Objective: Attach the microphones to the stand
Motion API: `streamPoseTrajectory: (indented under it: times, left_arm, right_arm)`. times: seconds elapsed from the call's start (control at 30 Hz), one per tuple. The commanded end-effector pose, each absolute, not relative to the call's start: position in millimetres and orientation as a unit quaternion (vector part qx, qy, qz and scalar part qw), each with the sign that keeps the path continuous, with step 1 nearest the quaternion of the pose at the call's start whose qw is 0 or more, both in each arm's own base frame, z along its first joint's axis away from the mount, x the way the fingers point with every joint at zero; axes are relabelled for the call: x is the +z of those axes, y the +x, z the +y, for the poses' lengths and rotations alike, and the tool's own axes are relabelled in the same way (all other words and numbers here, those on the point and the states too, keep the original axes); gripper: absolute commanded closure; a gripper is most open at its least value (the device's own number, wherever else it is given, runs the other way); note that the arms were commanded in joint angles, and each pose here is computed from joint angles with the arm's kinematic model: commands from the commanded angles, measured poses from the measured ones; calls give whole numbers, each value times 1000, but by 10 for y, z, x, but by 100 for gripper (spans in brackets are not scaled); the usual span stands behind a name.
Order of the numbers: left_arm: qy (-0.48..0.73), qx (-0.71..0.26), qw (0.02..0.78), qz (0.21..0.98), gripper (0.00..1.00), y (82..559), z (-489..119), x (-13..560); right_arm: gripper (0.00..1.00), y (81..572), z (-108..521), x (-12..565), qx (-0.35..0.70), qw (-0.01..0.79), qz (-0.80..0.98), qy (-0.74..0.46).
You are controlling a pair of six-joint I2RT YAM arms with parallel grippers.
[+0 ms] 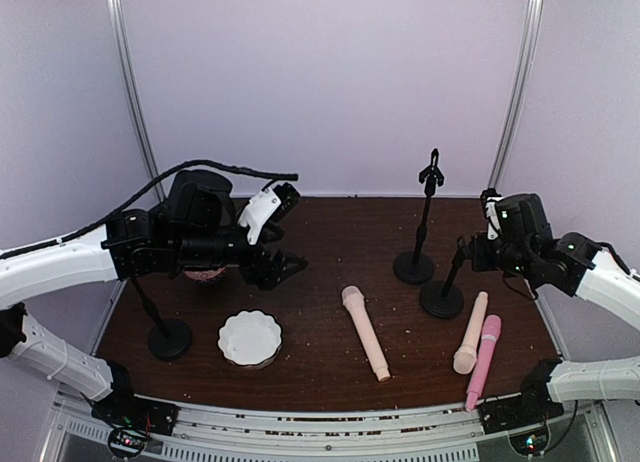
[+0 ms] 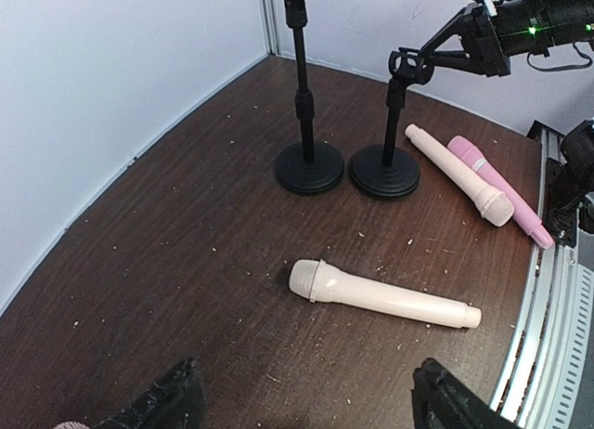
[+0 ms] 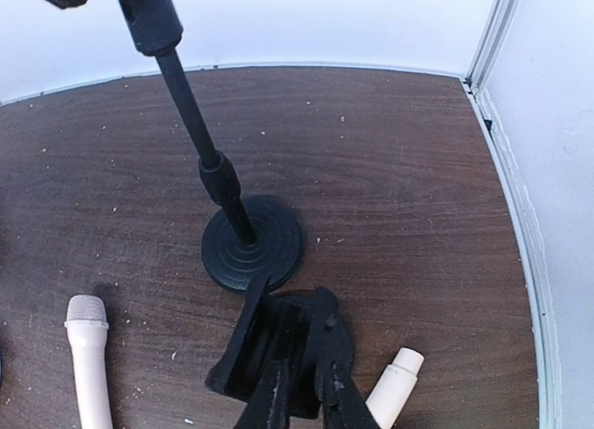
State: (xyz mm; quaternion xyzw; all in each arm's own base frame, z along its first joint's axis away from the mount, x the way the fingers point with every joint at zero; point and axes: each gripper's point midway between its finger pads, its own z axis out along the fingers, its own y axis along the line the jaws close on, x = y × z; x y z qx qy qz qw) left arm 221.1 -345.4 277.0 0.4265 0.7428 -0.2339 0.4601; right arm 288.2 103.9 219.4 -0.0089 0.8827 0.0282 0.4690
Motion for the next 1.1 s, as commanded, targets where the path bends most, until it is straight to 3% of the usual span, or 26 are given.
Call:
streamPoseTrajectory:
  times: [0.0,0.3,0.43,0.57,0.9,1.07]
  left_arm:
    - [421,-248,467,737,21,2203,-3508,2811]
    - [431,-252,455,737,21,2199,-3578,2736]
    - [433,-252,454,737,21,2193,-3579,2724]
    - [434,-252,452,738,21,2195,-3585,2710]
    - [434,-253,449,739,21,2193,-3596,2687]
    - [432,-254,452,738,21,2206,-3606,2681]
  right_arm:
    - [88,2904,864,2378,-14,507,862,-2]
    - [90,2913,832,2347,-26,501,865,-8]
    - [82,2921,847,2265,-27,488,872,-11]
    - [81,2939,878,2115,-32,468,883,-19]
    - [100,2918,828,2376,-31,501,865,-18]
    - [100,2884,897,2788,1,540,841,-38]
